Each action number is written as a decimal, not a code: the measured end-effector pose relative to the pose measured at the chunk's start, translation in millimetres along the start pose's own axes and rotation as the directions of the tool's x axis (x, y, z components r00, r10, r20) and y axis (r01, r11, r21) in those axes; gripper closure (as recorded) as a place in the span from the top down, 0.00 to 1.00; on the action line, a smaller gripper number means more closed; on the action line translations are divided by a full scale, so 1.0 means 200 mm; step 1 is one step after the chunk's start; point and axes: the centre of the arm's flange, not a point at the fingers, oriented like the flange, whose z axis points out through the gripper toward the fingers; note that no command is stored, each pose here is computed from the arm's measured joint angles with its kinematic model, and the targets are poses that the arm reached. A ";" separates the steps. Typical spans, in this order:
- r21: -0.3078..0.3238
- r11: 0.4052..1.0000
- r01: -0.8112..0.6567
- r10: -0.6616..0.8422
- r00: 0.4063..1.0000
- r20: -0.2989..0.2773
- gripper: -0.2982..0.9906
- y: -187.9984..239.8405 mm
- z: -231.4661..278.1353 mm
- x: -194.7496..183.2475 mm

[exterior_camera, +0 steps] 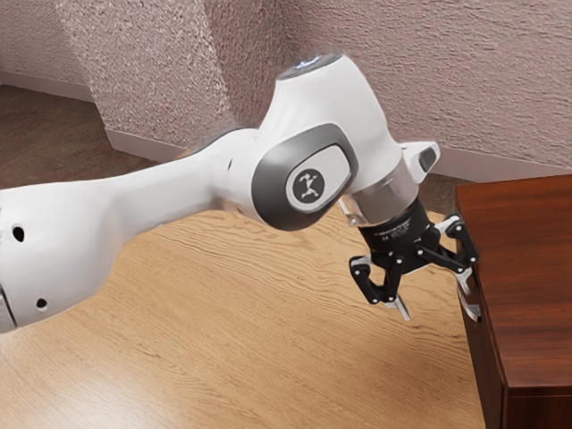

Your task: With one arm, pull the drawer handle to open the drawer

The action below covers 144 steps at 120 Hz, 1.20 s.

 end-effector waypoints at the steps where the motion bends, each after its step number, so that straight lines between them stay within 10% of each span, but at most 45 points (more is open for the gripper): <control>1: 0.000 1.000 0.000 0.000 1.000 0.000 0.66 0.00 0.00 0.00; 144: 0.093 0.995 0.028 -0.029 1.000 0.010 0.65 -0.31 -0.14 -0.01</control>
